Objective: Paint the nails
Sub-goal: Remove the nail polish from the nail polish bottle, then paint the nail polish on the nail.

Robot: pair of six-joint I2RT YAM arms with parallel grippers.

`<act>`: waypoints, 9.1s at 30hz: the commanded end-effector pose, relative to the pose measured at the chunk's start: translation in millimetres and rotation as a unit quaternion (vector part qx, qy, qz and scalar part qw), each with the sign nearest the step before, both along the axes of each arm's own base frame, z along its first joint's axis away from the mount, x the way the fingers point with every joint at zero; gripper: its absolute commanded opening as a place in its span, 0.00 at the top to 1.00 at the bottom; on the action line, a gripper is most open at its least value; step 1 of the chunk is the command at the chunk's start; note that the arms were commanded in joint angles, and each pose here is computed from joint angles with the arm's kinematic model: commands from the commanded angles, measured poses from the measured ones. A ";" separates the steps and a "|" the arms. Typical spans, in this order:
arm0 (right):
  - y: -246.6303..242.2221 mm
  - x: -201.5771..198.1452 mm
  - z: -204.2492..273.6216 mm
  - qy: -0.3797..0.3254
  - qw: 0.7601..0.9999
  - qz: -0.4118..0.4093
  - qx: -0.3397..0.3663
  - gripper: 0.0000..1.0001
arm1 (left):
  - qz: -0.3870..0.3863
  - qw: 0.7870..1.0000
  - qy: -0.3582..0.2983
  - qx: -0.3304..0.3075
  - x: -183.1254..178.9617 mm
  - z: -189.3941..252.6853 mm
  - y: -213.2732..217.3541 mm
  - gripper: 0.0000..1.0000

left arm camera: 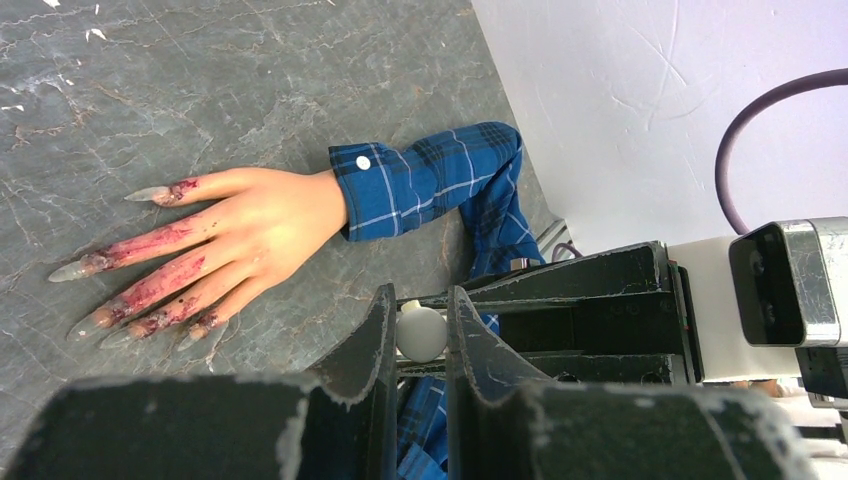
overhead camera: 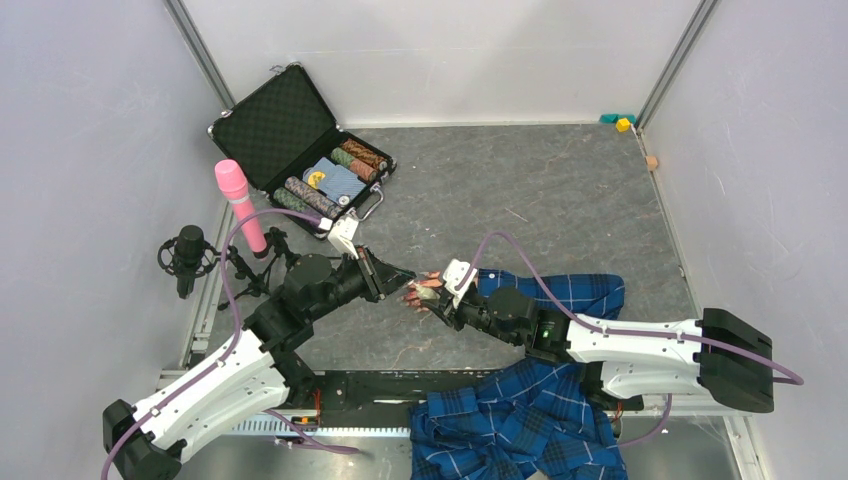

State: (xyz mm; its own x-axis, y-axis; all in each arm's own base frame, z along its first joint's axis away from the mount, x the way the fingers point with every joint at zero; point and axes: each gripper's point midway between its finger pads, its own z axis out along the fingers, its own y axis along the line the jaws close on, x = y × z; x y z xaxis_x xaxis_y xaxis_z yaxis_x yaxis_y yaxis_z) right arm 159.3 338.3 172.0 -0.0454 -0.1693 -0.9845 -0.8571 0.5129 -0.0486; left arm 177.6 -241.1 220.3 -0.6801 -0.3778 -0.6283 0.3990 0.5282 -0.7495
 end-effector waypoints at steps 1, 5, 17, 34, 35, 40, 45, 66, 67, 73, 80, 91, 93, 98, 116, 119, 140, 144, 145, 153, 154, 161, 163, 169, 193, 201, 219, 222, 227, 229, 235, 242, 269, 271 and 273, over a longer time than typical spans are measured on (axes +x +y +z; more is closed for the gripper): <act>10.1 6.4 35.7 -0.023 0.999 -0.002 0.043 1.00 | -0.007 1.000 -0.024 -0.007 1.9 6.8 -2.3 0.98; 8.6 8.8 33.7 -0.022 0.999 -0.011 0.038 1.00 | -0.007 1.000 -0.026 -0.009 1.9 8.6 -2.2 0.98; 1.4 17.7 26.8 -0.019 0.999 -0.039 0.021 1.00 | -0.007 1.000 -0.027 -0.006 1.4 9.4 -1.1 0.98; -9.4 27.3 19.4 -0.007 0.998 -0.063 0.019 1.00 | -0.011 0.999 -0.032 -0.009 -0.2 13.3 -1.4 0.98; -12.5 29.2 18.3 -0.006 0.998 -0.068 0.018 1.00 | -0.012 0.999 -0.033 -0.009 -0.6 14.1 -1.3 0.98; -23.9 33.5 15.1 -0.003 0.997 -0.075 0.017 1.00 | -0.007 0.999 -0.034 -0.006 -0.5 14.3 1.4 0.98; -16.1 19.9 13.4 -0.011 1.000 -0.020 0.003 1.00 | -0.002 0.999 -0.032 -0.003 1.0 12.3 2.2 0.98; -1.5 0.3 8.2 -0.014 0.998 0.056 -0.013 1.00 | 0.004 1.000 -0.029 -0.001 3.3 10.8 2.6 0.98; -1.4 0.2 7.4 -0.014 0.998 0.057 -0.015 1.00 | 0.004 1.000 -0.029 -0.001 3.2 11.0 2.7 0.98; -0.2 -0.2 7.0 -0.014 0.998 0.059 -0.016 1.00 | 0.005 1.000 -0.028 0.000 3.2 10.0 3.1 0.98; -1.1 2.1 12.8 -0.020 0.998 0.052 -0.010 1.00 | 0.003 1.000 -0.028 0.001 3.6 9.5 2.2 0.98; 3.4 1.1 22.5 -0.028 0.998 0.061 0.001 1.00 | 0.000 1.000 -0.023 0.002 4.8 6.0 -0.6 0.98; 4.2 1.2 22.7 -0.029 0.998 0.061 0.001 1.00 | -0.001 1.000 -0.023 0.002 4.6 5.7 -1.1 0.98; 6.5 1.1 25.2 -0.031 0.997 0.064 0.004 1.00 | -0.002 1.000 -0.022 0.003 4.6 4.0 -1.3 0.98; 13.9 1.1 18.0 -0.025 0.997 0.068 -0.004 1.00 | -0.006 1.000 -0.023 -0.002 3.9 6.1 -3.2 0.98; 14.9 0.4 17.8 -0.025 0.997 0.070 -0.004 1.00 | -0.007 1.000 -0.022 -0.002 3.5 4.9 -3.2 0.98; -15.3 6.0 -18.1 0.012 0.999 0.008 -0.030 1.00 | 0.110 0.993 -0.013 0.039 24.3 -16.4 34.7 0.98; -41.6 23.0 -27.3 0.020 0.997 -0.065 -0.039 1.00 | 0.147 0.987 0.013 0.061 29.8 -48.8 46.0 0.98; -49.0 27.5 -29.2 0.023 0.996 -0.083 -0.038 1.00 | 0.154 0.986 0.019 0.065 30.6 -56.2 48.2 0.98; -88.5 50.6 -30.3 0.031 0.981 -0.190 -0.013 1.00 | 0.186 0.978 0.035 0.085 39.5 -95.6 55.5 0.98; -91.3 52.5 -29.9 0.030 0.979 -0.200 -0.011 1.00 | 0.187 0.977 0.041 0.090 39.9 -102.1 55.5 0.98; -97.5 56.7 -29.5 0.030 0.975 -0.222 -0.006 1.00 | 0.182 0.977 0.049 0.098 44.3 -121.9 49.5 0.98; -97.5 56.8 -31.0 0.031 0.974 -0.223 -0.007 1.00 | 0.183 0.976 0.051 0.108 44.7 -129.0 50.7 0.98; -96.2 56.6 -32.8 0.034 0.975 -0.221 -0.006 1.00 | 0.175 0.978 0.042 0.104 45.0 -137.0 47.9 0.98; -92.5 54.1 -31.0 0.026 0.978 -0.205 0.003 1.00 | 0.173 0.976 0.008 0.132 54.6 -147.9 47.9 0.98; -91.5 52.3 -32.4 0.026 0.980 -0.198 0.004 1.00 | 0.177 0.976 0.003 0.129 56.4 -148.4 48.5 0.98; -91.8 51.5 -33.3 0.026 0.980 -0.196 0.007 1.00 | 0.187 0.975 0.009 0.124 58.3 -157.1 49.5 0.98; -91.9 51.3 -34.2 0.027 0.980 -0.196 0.007 1.00 | 0.186 0.975 0.009 0.122 58.9 -156.7 48.2 0.98; -91.8 51.2 -34.9 0.027 0.980 -0.196 0.006 1.00 | 0.186 0.975 0.009 0.122 59.7 -156.8 47.4 0.98; -92.0 51.2 -35.2 0.027 0.980 -0.196 0.006 1.00 | 0.185 0.975 0.009 0.121 60.0 -156.9 47.0 0.98; -92.0 51.3 -35.4 0.027 0.980 -0.196 0.006 1.00 | 0.182 0.975 0.013 0.124 59.5 -160.7 46.0 0.98; -91.9 51.2 -35.3 0.027 0.980 -0.196 0.007 1.00 | 0.180 0.975 0.016 0.126 58.8 -164.3 46.3 0.98; -91.7 49.8 -36.8 0.031 0.980 -0.194 0.011 1.00 | 0.186 0.974 0.025 0.126 51.8 -172.4 54.5 0.98; -91.8 50.0 -36.8 0.032 0.980 -0.195 0.012 1.00 | 0.188 0.974 0.025 0.126 51.8 -172.2 55.0 0.98; -91.8 49.8 -36.5 0.031 0.980 -0.195 0.013 1.00 | 0.189 0.973 0.025 0.127 51.8 -172.1 55.6 0.98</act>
State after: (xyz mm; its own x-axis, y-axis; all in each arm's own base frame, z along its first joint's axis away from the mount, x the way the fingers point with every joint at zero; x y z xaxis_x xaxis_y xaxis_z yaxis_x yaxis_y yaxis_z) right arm 205.9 241.7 117.6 -0.1933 -0.1750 -0.9654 -0.6002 0.7995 -0.0248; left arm 223.7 -188.5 40.2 -0.5908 -0.4176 -0.6903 0.1093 0.8063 -0.5813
